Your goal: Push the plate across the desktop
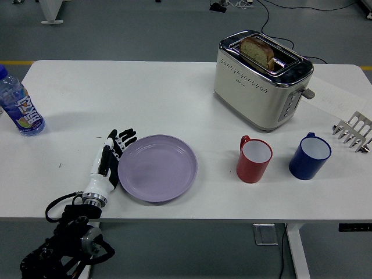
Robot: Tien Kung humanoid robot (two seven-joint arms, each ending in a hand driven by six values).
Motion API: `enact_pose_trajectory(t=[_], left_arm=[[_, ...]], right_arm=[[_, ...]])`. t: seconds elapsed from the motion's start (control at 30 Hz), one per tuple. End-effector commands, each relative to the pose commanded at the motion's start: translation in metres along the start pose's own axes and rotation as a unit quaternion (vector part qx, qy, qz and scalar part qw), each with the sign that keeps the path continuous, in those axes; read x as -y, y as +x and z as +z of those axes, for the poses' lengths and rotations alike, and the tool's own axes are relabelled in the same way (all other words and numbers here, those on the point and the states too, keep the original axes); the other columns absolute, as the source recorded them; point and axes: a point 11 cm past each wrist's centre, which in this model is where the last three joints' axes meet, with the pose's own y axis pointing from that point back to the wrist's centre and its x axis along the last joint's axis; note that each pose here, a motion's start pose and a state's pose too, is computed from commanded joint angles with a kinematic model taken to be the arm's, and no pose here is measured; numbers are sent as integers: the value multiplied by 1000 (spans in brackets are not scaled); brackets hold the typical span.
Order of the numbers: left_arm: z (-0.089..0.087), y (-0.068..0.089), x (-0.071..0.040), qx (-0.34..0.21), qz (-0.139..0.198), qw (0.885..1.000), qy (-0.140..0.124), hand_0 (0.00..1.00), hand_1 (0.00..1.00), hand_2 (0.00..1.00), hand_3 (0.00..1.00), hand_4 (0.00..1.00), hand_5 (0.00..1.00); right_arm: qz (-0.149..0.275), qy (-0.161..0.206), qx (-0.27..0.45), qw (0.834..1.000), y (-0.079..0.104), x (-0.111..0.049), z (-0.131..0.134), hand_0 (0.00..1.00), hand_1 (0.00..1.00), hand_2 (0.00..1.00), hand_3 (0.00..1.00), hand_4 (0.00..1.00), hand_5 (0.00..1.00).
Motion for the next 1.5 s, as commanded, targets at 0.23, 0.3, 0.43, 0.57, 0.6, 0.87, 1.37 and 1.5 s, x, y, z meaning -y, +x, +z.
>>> enact_pose_trajectory(t=[0.23, 0.3, 0.43, 0.57, 0.6, 0.87, 1.37, 1.5], left_arm=[[2, -13, 0, -4, -20, 1000, -1, 785, 798, 773, 671, 527, 998], [1, -16, 0, -5, -24, 1000, -1, 785, 798, 773, 672, 526, 998], [0, -20, -1, -8, -29, 1000, 1, 785, 798, 773, 672, 526, 998], [-1, -25, -2, -9, -37, 999, 3, 785, 798, 773, 672, 527, 998], [-1, -26, -2, -9, -38, 999, 3, 785, 798, 773, 672, 527, 998], [1, -29, -1, -10, -43, 999, 1, 783, 797, 773, 672, 528, 998], [34, -10, 18, -10, -3, 999, -48, 783, 795, 772, 672, 527, 998], [44, -5, 21, -13, 9, 998, -59, 769, 745, 713, 656, 530, 998]], right_arm=[[1, -2, -1, 1000, 1, 0, 2, 593, 527, 618, 607, 366, 532], [1, -2, -1, 1000, 1, 0, 2, 593, 527, 618, 607, 365, 533], [1, -2, -1, 1000, 1, 0, 2, 593, 527, 618, 607, 365, 533], [0, -1, -2, 1000, 1, 0, 1, 592, 527, 618, 608, 366, 535], [0, 0, -2, 1000, 1, 0, 1, 592, 527, 618, 608, 366, 535], [-1, 2, -3, 1000, -1, 0, -1, 593, 527, 618, 608, 366, 534], [-4, 6, -1, 1000, -3, -1, -5, 593, 527, 618, 607, 367, 534], [-4, 6, 0, 1000, -2, -1, -5, 592, 527, 616, 607, 368, 533]])
